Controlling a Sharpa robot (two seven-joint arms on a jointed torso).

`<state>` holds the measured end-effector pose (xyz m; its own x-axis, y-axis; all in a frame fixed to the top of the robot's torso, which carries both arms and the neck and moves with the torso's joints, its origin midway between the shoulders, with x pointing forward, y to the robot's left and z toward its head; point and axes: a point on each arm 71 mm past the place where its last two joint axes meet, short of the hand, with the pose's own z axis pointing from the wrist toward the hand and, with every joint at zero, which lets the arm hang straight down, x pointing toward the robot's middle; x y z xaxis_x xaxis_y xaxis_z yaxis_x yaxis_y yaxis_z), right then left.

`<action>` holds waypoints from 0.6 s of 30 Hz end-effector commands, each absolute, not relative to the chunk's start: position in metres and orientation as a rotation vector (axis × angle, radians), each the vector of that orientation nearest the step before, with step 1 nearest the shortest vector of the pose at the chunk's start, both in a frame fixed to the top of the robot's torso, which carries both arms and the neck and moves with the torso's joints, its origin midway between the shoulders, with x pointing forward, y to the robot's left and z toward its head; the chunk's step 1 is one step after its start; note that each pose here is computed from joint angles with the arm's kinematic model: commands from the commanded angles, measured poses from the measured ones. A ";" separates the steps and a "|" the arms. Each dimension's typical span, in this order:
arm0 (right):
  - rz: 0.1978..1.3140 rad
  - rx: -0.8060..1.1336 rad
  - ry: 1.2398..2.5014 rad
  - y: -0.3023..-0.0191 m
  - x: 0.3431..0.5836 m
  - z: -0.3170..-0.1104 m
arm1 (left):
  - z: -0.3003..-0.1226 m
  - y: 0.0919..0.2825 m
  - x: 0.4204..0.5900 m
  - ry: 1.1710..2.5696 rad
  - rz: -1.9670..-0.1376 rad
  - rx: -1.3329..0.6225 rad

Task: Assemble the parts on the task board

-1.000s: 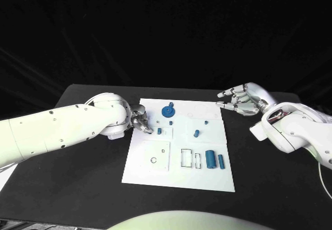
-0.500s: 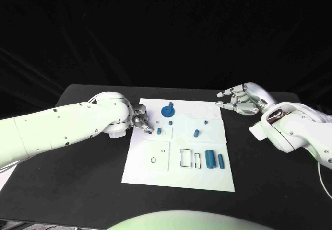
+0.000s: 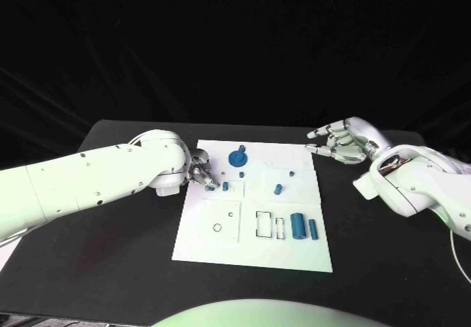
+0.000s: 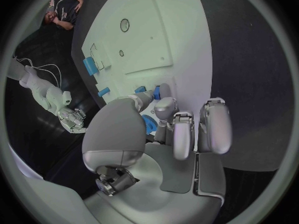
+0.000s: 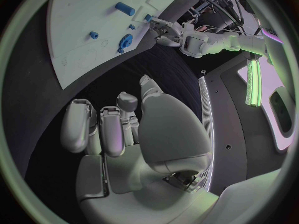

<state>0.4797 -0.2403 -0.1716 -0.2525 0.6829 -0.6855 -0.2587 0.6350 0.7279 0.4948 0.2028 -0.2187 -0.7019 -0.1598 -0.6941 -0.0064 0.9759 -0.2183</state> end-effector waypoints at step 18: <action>0.930 0.352 1.603 -0.239 0.479 -0.172 | -0.225 0.210 0.495 2.340 -0.196 -0.129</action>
